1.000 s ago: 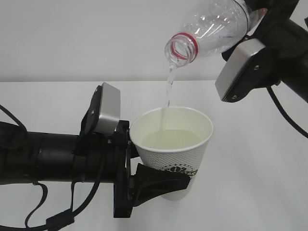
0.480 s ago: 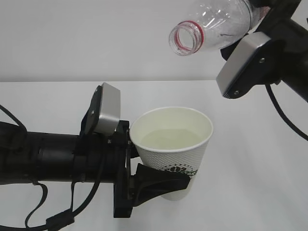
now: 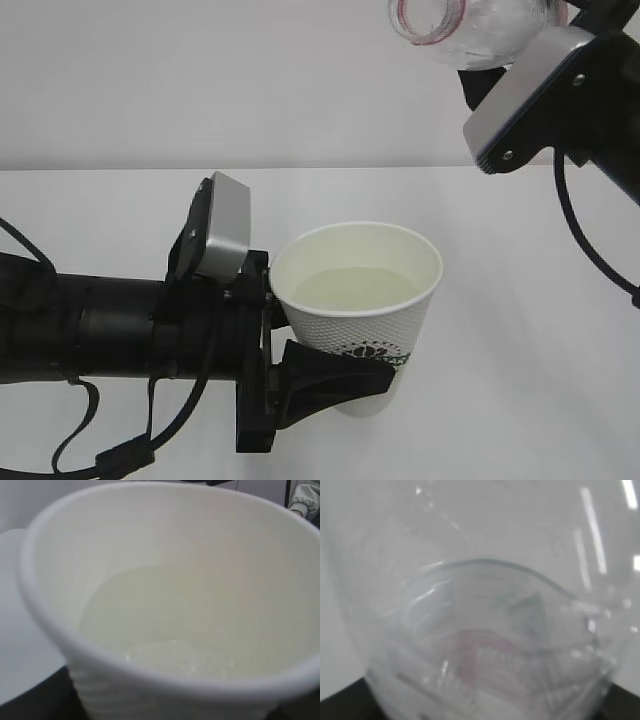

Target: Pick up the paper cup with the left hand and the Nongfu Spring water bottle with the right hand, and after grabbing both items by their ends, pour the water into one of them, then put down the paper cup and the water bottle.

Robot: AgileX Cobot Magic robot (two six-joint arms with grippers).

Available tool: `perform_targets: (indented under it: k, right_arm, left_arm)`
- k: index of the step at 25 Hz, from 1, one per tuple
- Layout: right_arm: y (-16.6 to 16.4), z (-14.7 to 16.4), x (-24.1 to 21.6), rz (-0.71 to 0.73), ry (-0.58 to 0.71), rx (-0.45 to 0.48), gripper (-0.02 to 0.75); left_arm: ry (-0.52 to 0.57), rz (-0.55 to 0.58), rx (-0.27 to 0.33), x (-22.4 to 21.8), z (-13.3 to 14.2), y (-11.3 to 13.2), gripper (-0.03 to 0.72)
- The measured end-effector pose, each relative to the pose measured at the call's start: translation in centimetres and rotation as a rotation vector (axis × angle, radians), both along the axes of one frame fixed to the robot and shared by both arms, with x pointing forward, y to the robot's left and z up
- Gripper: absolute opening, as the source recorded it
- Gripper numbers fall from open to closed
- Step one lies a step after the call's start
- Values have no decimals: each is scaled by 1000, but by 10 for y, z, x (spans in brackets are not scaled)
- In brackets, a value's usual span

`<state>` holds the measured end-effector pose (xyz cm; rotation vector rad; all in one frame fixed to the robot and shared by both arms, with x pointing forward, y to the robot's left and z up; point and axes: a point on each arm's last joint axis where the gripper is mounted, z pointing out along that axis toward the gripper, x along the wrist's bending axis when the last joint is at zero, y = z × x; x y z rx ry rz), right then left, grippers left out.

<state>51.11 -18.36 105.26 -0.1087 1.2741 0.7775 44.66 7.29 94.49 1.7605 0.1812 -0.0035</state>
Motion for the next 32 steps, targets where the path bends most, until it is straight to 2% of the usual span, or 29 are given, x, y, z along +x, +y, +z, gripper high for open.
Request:
perform_targets:
  k: [19,32]
  right_arm:
    - [-11,-1,6,28,232,448,494]
    - [-11,-11,9,51,439,618,494]
  left_arm:
    - [0,21,44,2,-4,1,501]
    - [3,26,41,2,-4,1,501]
